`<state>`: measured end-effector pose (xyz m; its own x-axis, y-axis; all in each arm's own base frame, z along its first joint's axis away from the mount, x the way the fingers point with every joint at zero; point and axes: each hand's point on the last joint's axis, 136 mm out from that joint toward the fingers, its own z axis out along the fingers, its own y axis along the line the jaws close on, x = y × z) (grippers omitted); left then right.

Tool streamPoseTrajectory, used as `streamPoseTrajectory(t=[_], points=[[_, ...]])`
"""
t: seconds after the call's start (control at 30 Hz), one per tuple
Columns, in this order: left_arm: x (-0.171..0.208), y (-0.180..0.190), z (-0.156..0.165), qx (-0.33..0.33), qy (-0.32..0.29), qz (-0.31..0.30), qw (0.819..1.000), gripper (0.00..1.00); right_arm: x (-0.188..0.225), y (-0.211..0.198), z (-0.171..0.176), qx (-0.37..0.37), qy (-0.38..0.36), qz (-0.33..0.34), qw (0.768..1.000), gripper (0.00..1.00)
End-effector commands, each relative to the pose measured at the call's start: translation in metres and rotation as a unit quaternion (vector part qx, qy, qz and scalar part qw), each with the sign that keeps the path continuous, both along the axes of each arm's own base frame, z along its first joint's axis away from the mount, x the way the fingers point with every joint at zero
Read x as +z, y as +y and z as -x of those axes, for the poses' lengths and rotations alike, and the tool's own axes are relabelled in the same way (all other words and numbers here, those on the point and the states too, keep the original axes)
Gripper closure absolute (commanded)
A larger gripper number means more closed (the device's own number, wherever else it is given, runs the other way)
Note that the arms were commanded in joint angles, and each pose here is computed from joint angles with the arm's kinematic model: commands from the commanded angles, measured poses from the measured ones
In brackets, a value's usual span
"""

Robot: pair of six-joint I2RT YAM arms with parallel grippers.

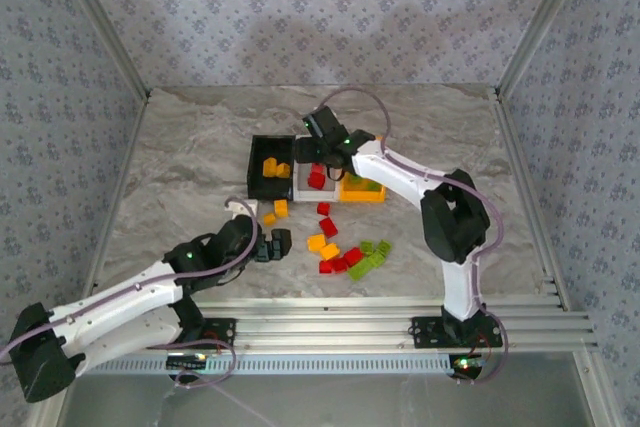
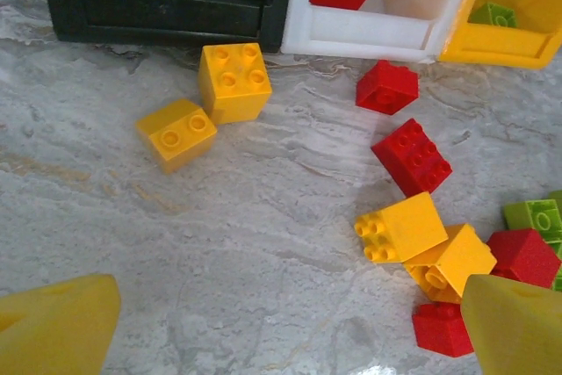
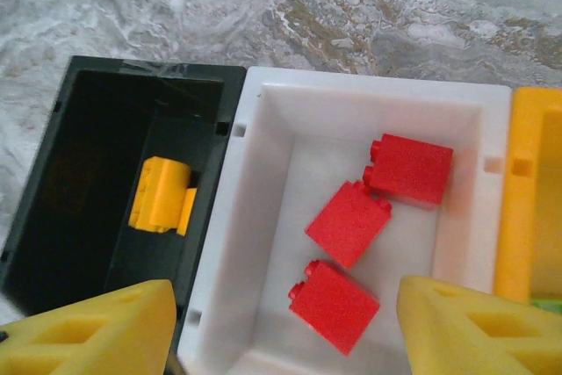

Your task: Sort the legos into containers by color

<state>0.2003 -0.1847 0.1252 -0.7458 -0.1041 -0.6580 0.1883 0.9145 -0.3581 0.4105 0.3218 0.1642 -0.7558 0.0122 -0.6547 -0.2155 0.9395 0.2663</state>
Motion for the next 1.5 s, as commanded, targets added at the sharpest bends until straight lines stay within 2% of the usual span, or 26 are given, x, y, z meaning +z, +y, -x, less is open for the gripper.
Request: streamPoseTrajectory(t=[0.0,0.13,0.3,0.53,0.7,0.87,1.17,1.37,1.47], points=[[0.009,-0.017,-0.005,-0.032,0.003,0.017,0.999,0.01,0.041,-0.009,0.021,-0.003,-0.039,-0.038,0.999,0.31],[-0.001,-0.047,-0.008,-0.086,0.025,0.01,0.996,0.05,0.033,-0.037,0.05,-0.026,-0.036,-0.049,0.998,0.3],[-0.032,-0.077,-0.015,-0.135,0.058,-0.053,0.988,0.11,0.011,-0.076,0.084,-0.054,-0.02,-0.05,0.997,0.3],[-0.058,-0.104,-0.027,-0.157,0.073,-0.09,0.981,0.12,0.004,-0.112,0.111,-0.082,-0.021,-0.053,0.995,0.29],[-0.077,-0.102,-0.029,-0.15,0.091,-0.119,0.977,0.17,0.007,-0.127,0.117,-0.094,-0.025,-0.055,0.994,0.29],[-0.098,-0.073,-0.022,-0.12,0.118,-0.165,0.972,0.24,0.014,-0.136,0.118,-0.104,-0.036,-0.061,0.992,0.29],[-0.091,-0.02,0.0,-0.079,0.117,-0.172,0.975,0.24,0.015,-0.136,0.119,-0.104,-0.041,-0.073,0.991,0.29],[-0.049,-0.049,-0.006,-0.097,0.075,-0.116,0.986,0.21,0.015,-0.136,0.119,-0.105,-0.041,-0.075,0.991,0.29],[-0.042,-0.062,-0.013,-0.105,0.063,-0.11,0.986,0.17,0.016,-0.137,0.121,-0.104,-0.042,-0.077,0.991,0.29]])
